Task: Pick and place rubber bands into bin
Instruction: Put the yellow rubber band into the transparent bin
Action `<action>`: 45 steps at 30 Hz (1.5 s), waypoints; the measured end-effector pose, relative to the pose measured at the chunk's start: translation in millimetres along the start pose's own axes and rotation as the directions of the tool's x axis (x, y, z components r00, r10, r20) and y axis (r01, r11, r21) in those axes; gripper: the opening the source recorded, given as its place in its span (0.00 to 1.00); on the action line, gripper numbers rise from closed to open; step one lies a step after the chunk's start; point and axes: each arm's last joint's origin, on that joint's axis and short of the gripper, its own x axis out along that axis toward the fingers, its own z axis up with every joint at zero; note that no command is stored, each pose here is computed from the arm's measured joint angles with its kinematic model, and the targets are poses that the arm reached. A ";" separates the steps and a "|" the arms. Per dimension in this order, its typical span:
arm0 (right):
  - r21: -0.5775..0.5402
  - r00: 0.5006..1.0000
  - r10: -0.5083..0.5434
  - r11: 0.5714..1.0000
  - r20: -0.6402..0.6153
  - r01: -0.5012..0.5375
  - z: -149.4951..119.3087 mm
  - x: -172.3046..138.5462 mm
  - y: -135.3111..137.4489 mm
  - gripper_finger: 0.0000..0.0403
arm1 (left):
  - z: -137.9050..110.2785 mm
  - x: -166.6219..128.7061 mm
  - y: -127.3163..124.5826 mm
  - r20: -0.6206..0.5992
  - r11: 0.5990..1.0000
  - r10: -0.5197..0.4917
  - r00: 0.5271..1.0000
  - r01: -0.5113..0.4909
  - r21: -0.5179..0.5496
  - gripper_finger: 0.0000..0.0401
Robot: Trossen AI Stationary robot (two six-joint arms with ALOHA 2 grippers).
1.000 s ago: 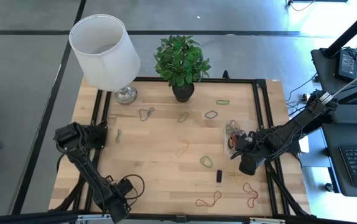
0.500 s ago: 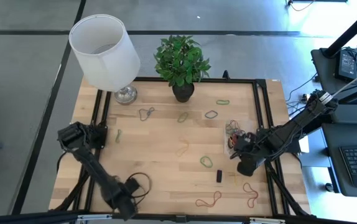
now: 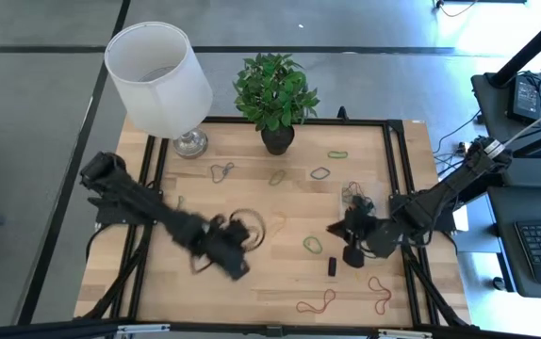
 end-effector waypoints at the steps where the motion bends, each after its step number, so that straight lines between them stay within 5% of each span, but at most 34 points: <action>1: -0.013 0.998 0.001 1.000 0.055 0.000 5.7 1.0 1.3 0.12 | 11.2 1.2 5.6 0.017 1.000 0.003 1.000 -0.003 0.018 0.01; 8: -0.102 0.952 0.003 0.994 0.306 0.030 40.7 17.9 3.5 0.37 | 74.0 18.8 34.6 0.032 0.982 -0.128 0.991 0.122 0.145 0.01; 15: -0.185 0.903 -0.035 0.975 0.428 0.126 57.3 52.6 4.5 0.62 | 114.8 23.8 58.8 0.083 0.936 -0.260 0.962 0.230 0.267 0.01; 23: -0.124 0.868 -0.064 0.982 0.493 0.143 63.6 98.6 -3.8 0.71 | 146.2 21.3 83.9 0.096 0.872 -0.357 0.929 0.295 0.391 0.01; 34: -0.031 0.858 -0.143 0.983 0.492 0.182 71.1 128.5 -20.0 0.61 | 183.6 -9.9 92.2 0.164 0.724 -0.460 0.872 0.262 0.638 0.01; 45: 0.061 0.858 -0.181 0.983 0.481 0.173 82.3 131.2 -26.3 0.07 | 186.0 -8.7 99.0 0.163 0.675 -0.440 0.883 0.205 0.709 0.01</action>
